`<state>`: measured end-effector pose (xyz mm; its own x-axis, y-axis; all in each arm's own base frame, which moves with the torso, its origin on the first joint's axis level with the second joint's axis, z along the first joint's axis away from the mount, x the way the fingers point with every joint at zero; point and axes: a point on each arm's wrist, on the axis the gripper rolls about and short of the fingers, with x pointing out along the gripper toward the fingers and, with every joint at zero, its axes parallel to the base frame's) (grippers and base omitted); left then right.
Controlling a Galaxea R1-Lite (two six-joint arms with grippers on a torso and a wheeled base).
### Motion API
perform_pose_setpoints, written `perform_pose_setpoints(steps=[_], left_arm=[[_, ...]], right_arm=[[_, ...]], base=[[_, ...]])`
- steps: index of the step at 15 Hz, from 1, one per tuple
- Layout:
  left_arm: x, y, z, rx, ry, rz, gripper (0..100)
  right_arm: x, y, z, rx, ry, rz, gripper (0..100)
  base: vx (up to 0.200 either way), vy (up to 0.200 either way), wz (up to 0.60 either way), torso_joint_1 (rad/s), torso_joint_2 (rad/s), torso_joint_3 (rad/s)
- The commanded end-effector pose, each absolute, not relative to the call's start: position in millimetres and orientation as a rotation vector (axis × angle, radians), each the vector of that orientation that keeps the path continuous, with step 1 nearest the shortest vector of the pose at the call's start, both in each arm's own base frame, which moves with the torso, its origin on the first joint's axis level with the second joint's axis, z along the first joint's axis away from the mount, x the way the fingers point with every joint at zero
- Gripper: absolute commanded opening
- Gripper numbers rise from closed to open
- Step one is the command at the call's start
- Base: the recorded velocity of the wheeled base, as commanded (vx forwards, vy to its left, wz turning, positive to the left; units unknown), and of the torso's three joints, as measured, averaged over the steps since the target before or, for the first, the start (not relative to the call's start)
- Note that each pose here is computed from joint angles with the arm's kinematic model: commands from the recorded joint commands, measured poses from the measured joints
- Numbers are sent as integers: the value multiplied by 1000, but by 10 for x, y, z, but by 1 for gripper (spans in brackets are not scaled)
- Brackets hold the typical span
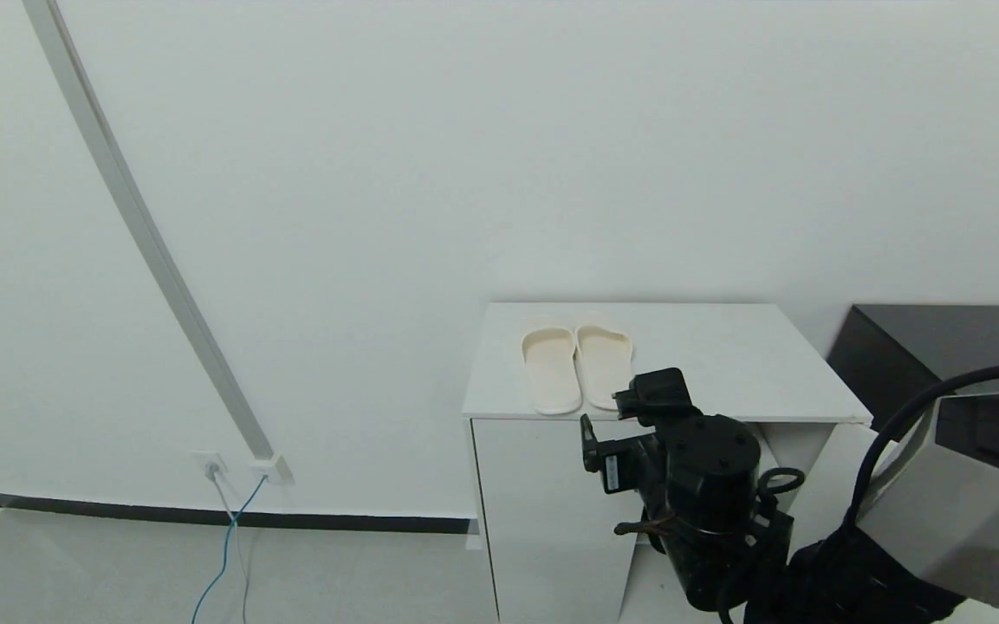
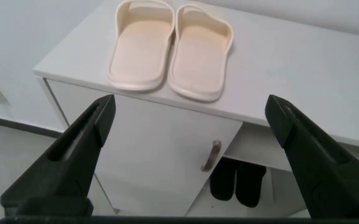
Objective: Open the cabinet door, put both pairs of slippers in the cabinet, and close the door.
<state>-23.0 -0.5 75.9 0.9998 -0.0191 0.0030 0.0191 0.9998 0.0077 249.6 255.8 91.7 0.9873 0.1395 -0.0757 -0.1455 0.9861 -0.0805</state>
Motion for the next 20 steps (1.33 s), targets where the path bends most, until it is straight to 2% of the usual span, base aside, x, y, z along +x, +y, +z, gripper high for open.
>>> perform_pose_setpoints(steps=[1,6,9,16,20], left_arm=[[-229,-6,761,6,-3,-18,0],[-229,-6,759,6,-2,-18,0],[-229,-6,759,6,-2,-18,0],[-229,-6,759,5,-2,-18,0],[-229,-5,761,5,-3,-17,0]], right_arm=[[2658,2633,1045,-40,80,123,100],[2731,2782,1241,8,210,117,100],[2718,2758,1286,22,264,103,100],[2787,2826,952,39,349,147,100],[2943,2886,739,44,364,168,100]], base=[[0,0,0,163,-354,-178],[0,0,0,18,-42,-18],[200,0,0,4,-1,4],[200,0,0,5,-2,0],[0,0,0,0,0,0]])
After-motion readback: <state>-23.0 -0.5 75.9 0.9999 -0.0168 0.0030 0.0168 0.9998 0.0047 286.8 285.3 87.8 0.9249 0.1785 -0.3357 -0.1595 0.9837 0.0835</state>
